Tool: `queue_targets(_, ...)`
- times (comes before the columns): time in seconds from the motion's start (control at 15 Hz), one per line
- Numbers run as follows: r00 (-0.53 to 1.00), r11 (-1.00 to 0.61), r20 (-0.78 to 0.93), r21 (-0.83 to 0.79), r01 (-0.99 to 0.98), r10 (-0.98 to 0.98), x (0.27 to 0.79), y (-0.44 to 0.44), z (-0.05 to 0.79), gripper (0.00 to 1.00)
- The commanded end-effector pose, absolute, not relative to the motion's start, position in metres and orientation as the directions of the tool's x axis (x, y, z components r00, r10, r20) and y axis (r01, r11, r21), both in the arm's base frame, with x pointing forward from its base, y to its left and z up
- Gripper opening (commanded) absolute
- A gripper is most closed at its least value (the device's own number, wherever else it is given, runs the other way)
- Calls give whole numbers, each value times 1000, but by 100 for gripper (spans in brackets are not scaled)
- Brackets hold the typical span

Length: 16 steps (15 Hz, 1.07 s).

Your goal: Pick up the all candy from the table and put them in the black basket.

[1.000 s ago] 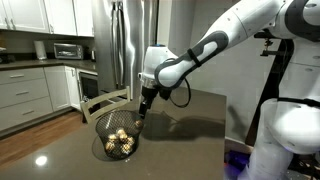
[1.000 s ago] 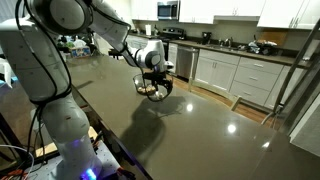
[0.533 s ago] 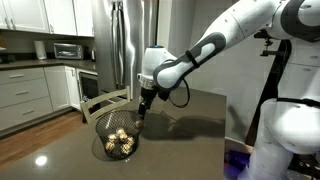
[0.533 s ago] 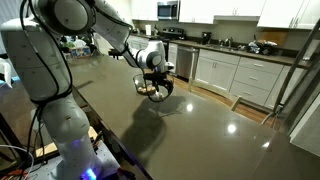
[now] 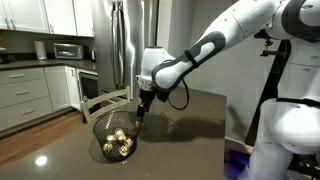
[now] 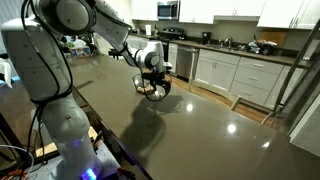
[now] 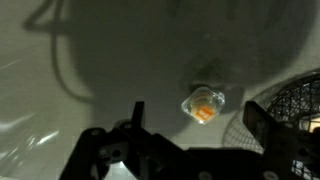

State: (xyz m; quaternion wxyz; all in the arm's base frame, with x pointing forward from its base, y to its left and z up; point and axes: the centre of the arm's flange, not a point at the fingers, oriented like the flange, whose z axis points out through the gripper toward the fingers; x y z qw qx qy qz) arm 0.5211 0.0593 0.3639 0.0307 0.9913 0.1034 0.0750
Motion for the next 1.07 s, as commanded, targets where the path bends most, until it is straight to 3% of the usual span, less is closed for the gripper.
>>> queue_targets(0.0,967,-973,112,6,229,228,529,62,365,100)
queue_targets(0.27,967,-969,98,-49,240,235,529,64,363,100)
queue_targets(1.0,953,-968,178,-17,251,244,534,65,354,100)
